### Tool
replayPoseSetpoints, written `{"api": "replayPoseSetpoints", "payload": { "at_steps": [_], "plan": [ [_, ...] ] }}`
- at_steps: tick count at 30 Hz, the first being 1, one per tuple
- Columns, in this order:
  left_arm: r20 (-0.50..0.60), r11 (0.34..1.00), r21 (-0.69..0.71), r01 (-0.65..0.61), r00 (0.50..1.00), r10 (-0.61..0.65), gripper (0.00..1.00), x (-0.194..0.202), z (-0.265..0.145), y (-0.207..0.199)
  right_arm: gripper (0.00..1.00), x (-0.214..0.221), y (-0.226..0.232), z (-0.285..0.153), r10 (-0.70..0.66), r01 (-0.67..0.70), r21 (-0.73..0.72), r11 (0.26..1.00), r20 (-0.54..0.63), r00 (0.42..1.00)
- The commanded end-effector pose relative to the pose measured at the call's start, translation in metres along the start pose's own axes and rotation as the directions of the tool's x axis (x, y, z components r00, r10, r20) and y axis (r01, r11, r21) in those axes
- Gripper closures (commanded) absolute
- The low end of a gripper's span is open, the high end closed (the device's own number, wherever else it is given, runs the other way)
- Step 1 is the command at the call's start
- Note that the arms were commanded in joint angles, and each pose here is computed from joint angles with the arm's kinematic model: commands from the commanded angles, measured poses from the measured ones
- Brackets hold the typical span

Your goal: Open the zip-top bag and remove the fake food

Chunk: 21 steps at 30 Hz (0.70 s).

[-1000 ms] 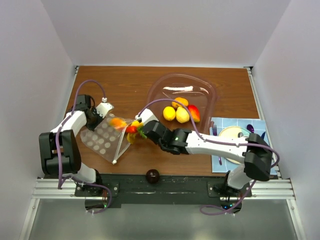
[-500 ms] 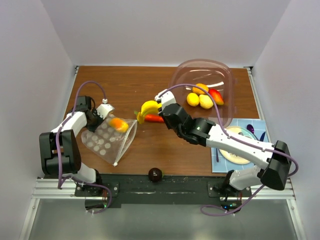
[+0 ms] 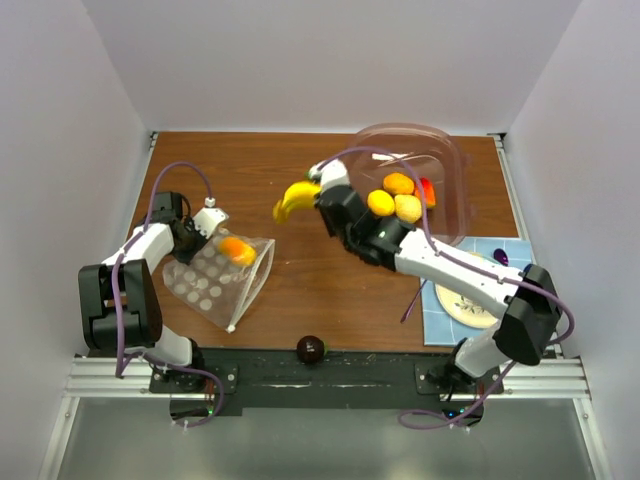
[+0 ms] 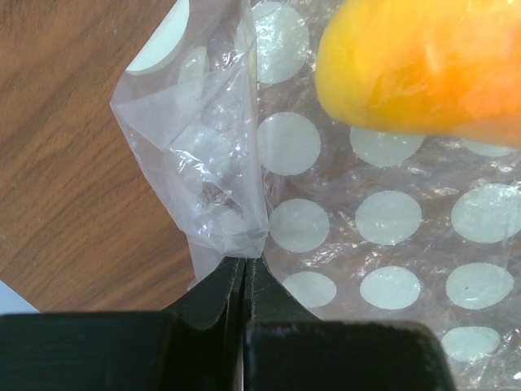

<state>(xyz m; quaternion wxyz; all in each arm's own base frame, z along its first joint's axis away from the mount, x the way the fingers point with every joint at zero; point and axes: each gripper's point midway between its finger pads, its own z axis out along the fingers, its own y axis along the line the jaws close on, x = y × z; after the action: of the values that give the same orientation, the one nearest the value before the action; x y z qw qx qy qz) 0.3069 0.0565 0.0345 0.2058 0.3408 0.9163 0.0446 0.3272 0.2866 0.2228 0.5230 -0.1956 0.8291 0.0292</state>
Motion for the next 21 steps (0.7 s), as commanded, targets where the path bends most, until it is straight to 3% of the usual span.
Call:
{"api": "replayPoseSetpoints", "payload": {
  "at_steps": [1, 7, 14, 17, 18, 19, 20, 21],
  "plan": [
    [0.033, 1.000, -0.014, 0.000, 0.999, 0.000, 1.00, -0.005, -0.004, 0.002, 1.00, -0.055, -0.100, 0.007, 0.134, -0.165, 0.295, 0.941, 0.122, 0.983],
    [0.032, 1.000, -0.014, -0.006, 0.999, 0.006, 1.00, -0.005, -0.003, 0.002, 1.00, -0.007, -0.156, 0.028, 0.188, -0.171, 0.468, 0.867, 0.011, 0.982],
    [0.034, 1.000, -0.015, -0.008, 0.999, 0.008, 1.00, -0.006, -0.003, 0.003, 1.00, 0.058, -0.168, 0.047, 0.212, -0.107, 0.534, 0.839, -0.139, 0.967],
    [0.036, 1.000, -0.018, -0.008, 0.999, 0.009, 1.00, -0.006, -0.004, 0.004, 0.55, 0.064, -0.168, 0.054, 0.204, -0.077, 0.534, 0.842, -0.183, 0.962],
    [0.034, 1.000, -0.015, -0.009, 0.999, 0.010, 1.00, -0.005, -0.003, 0.003, 0.24, 0.062, -0.169, 0.054, 0.203, -0.072, 0.536, 0.841, -0.189, 0.961],
    [0.034, 1.000, -0.015, -0.011, 0.999, 0.011, 1.00, -0.005, -0.003, 0.003, 0.09, 0.058, -0.168, 0.053, 0.202, -0.071, 0.535, 0.842, -0.191, 0.961],
    [0.032, 1.000, -0.012, -0.012, 0.999, 0.012, 1.00, -0.005, -0.002, 0.002, 0.01, 0.045, -0.167, 0.049, 0.210, -0.099, 0.520, 0.848, -0.159, 0.965],
    [0.031, 1.000, -0.012, -0.010, 0.999, 0.011, 1.00, -0.004, -0.002, 0.002, 0.01, 0.034, -0.159, 0.044, 0.185, -0.094, 0.483, 0.871, -0.143, 0.972]
  ]
}}
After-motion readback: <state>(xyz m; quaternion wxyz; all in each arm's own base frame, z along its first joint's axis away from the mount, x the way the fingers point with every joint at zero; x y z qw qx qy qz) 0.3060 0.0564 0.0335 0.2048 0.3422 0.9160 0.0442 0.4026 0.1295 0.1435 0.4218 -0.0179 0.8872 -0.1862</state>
